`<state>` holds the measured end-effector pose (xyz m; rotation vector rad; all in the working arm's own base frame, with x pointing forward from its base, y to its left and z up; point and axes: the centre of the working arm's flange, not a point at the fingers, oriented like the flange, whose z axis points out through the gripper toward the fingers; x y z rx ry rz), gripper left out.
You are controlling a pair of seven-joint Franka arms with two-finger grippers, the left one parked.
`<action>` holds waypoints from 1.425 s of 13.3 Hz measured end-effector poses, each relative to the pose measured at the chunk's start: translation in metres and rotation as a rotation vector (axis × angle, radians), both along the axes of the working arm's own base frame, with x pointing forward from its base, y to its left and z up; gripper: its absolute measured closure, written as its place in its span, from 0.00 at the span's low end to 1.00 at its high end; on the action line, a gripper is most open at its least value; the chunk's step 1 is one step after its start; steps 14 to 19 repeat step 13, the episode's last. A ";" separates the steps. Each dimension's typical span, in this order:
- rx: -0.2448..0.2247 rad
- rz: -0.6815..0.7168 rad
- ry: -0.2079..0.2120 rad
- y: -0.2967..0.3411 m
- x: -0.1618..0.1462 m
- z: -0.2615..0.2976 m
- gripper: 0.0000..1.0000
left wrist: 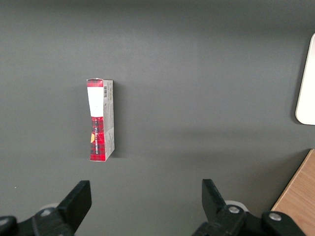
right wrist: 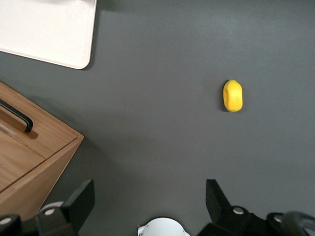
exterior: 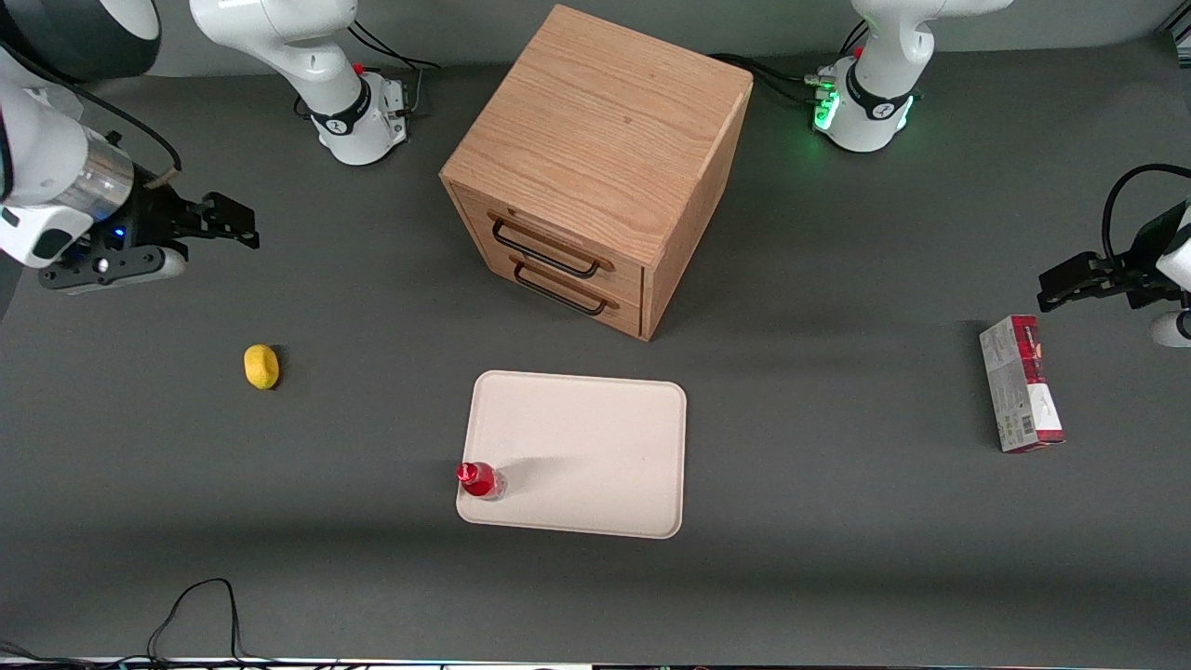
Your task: Place coke bottle on tray
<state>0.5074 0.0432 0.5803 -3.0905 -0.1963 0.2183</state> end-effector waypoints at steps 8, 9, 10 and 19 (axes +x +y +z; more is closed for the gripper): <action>0.007 0.014 -0.051 -0.008 -0.001 0.032 0.00; 0.008 0.020 -0.052 -0.005 0.000 0.032 0.00; 0.007 0.024 -0.051 -0.003 0.001 0.032 0.00; 0.006 0.027 -0.048 -0.001 0.004 0.030 0.00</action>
